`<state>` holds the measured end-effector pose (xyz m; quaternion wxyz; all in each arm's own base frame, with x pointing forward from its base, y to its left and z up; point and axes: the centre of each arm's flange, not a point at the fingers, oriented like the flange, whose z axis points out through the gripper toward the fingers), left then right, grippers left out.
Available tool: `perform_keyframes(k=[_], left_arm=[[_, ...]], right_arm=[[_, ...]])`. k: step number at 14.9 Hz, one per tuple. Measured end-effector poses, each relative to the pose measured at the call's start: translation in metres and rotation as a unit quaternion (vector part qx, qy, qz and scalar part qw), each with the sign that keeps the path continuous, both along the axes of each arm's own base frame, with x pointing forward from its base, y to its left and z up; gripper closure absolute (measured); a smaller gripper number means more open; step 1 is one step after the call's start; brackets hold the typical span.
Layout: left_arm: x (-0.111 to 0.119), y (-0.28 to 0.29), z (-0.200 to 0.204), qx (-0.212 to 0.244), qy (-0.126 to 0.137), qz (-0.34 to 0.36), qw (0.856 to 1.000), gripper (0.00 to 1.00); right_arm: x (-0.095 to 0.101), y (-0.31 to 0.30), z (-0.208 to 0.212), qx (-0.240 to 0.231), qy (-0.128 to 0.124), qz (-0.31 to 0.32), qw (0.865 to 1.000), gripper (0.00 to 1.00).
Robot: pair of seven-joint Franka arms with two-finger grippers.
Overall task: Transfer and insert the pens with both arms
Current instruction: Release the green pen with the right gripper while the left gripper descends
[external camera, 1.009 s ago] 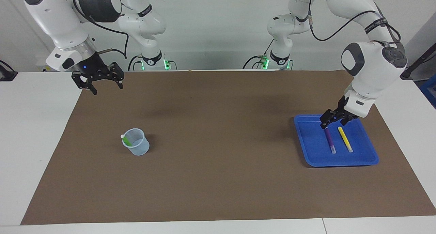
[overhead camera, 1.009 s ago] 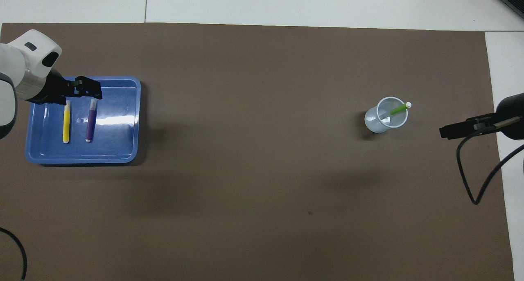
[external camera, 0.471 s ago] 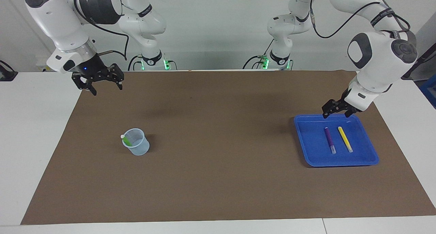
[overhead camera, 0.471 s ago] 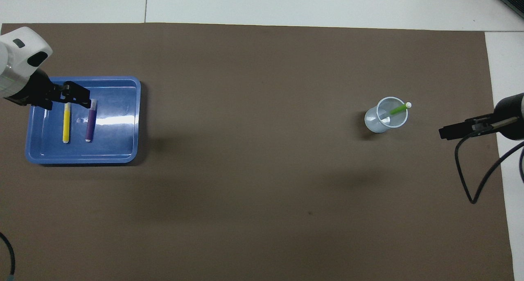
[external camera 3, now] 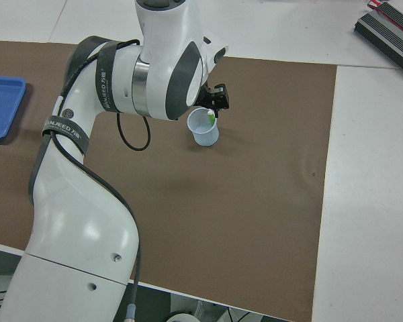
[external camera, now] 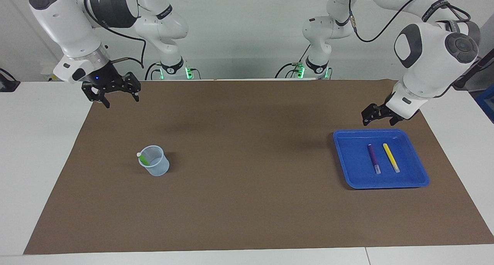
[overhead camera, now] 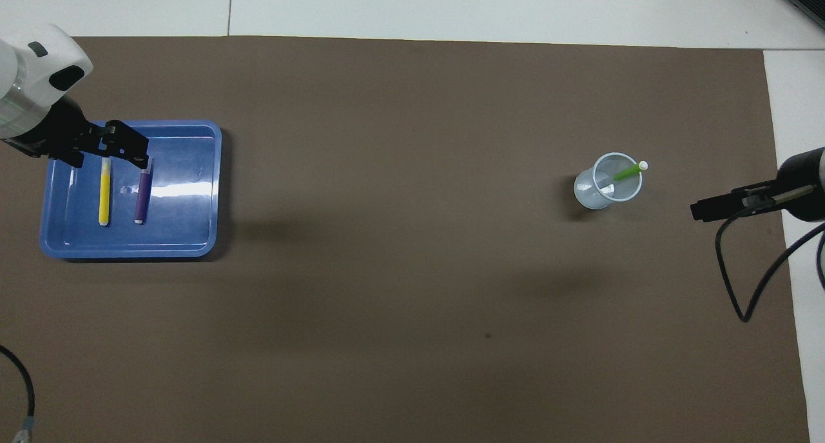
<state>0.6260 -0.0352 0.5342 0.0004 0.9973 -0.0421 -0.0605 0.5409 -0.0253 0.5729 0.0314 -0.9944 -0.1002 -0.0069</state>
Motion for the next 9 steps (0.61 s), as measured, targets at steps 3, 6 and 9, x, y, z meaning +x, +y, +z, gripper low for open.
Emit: perform_keyframes(k=[3,6,9], left_arm=[[-0.003,-0.001,-0.011,0.002,0.012,-0.001,1.0,0.0],[-0.011,-0.001,-0.029,0.003,0.012,0.0,1.0,0.0],[-0.031,-0.001,-0.045,0.004,-0.012,-0.001,1.0,0.0]], right_arm=[[0.0,0.0,0.0,0.0,0.001,0.0,1.0,0.0],[0.0,0.0,0.0,0.0,0.002,0.0,1.0,0.0],[-0.002,0.0,-0.002,0.001,0.009,0.001,1.0,0.0]])
